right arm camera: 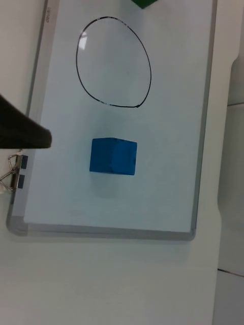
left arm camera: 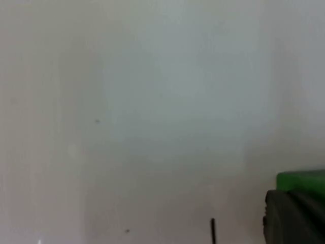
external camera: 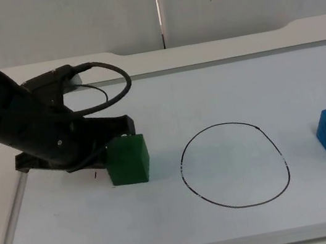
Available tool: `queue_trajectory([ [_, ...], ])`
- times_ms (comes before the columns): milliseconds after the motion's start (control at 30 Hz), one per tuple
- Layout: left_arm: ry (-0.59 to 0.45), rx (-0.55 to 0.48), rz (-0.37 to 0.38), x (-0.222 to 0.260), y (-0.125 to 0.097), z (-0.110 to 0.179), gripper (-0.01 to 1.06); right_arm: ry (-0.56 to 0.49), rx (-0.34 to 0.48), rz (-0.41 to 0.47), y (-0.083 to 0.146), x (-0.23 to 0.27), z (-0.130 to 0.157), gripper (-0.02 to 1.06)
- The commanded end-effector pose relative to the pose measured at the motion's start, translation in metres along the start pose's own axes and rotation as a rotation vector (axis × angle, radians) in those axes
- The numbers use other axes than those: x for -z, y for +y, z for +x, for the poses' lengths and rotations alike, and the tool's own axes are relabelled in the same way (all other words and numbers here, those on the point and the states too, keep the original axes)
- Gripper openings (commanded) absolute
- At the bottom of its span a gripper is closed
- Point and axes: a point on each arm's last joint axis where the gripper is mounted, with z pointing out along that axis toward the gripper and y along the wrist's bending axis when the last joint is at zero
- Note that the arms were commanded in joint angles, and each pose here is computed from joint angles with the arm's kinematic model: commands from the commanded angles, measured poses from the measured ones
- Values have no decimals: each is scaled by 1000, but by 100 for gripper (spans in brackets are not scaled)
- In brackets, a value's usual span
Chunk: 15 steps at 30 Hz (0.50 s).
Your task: Push the two cubes into the marked area.
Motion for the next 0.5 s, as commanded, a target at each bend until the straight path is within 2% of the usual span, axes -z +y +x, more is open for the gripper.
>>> queue_trajectory([
  [0, 3, -3, 11, 0, -5, 1, 0, -1, -2, 7, 0, -2, 1, 105],
  [467, 23, 5, 40, -1, -10, 4, 0, -1, -2, 7, 0, -2, 1, 105],
])
